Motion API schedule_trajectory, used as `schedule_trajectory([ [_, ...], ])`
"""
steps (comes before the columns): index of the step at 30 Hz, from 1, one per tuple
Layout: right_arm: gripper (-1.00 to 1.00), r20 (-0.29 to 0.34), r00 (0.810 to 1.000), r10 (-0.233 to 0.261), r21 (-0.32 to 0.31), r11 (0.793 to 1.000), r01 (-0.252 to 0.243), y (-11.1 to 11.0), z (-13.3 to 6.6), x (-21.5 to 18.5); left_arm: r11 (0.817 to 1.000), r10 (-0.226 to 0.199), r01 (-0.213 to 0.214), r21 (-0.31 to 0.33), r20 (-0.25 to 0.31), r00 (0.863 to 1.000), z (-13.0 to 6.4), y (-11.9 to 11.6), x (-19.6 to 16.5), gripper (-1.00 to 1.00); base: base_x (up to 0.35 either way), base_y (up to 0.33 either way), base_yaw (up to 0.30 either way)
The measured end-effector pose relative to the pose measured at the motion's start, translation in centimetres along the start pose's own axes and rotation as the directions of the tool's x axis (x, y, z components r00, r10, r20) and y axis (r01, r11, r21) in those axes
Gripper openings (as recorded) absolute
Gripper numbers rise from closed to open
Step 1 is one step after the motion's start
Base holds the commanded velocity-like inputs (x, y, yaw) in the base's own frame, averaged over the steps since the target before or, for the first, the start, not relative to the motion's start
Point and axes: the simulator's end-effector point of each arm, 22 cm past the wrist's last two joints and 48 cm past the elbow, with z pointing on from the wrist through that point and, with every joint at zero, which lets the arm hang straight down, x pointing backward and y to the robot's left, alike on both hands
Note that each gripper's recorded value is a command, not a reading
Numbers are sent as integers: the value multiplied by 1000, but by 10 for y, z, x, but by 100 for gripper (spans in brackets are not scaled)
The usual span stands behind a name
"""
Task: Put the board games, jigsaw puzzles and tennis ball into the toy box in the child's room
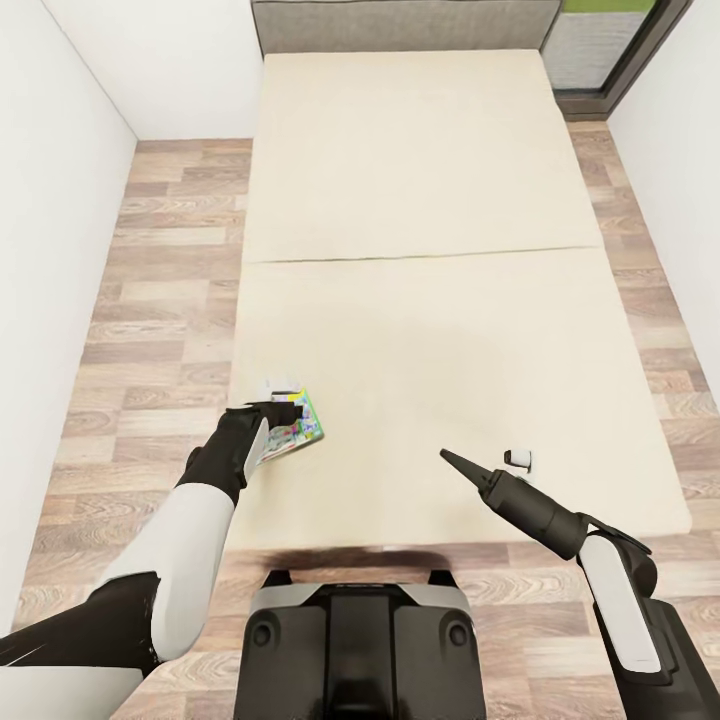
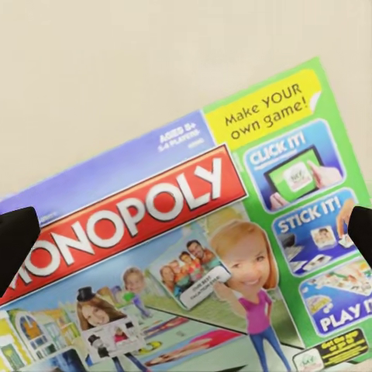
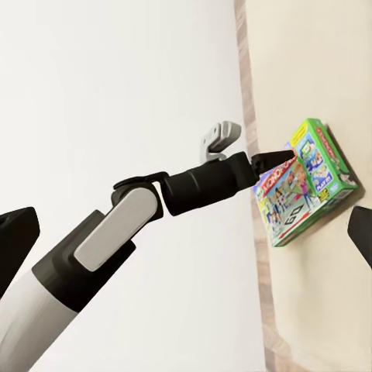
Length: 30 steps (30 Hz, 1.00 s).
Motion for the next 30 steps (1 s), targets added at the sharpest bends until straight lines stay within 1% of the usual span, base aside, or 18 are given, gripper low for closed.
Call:
schedule_trajectory([
  [5,100,-2,1000,6,5,1000,-6,-4,0,2,1000,0,0,-1,-6,1000,4,1,5,100,0,0,0],
  [9,100,-4,1000,10,7,1000,-10,-6,0,3,1000,-6,6,-9,12,1000,6,5,3,100,0,0,0],
  [20,100,-5,1000,12,10,1000,-12,-8,0,4,1000,-3,3,-10,26,1000,6,3,-4,100,0,0,0],
  [24,100,-5,1000,13,10,1000,-13,-8,0,4,1000,-6,7,-8,49,999,2,2,-16,100,0,0,0],
  [29,100,-5,1000,13,10,1000,-13,-8,0,4,1000,-10,10,-6,84,996,-2,3,-40,100,0,0,0],
  [30,100,-5,1000,13,10,1000,-13,-8,0,4,1000,-10,11,-6,95,995,-4,3,-50,100,0,0,0],
])
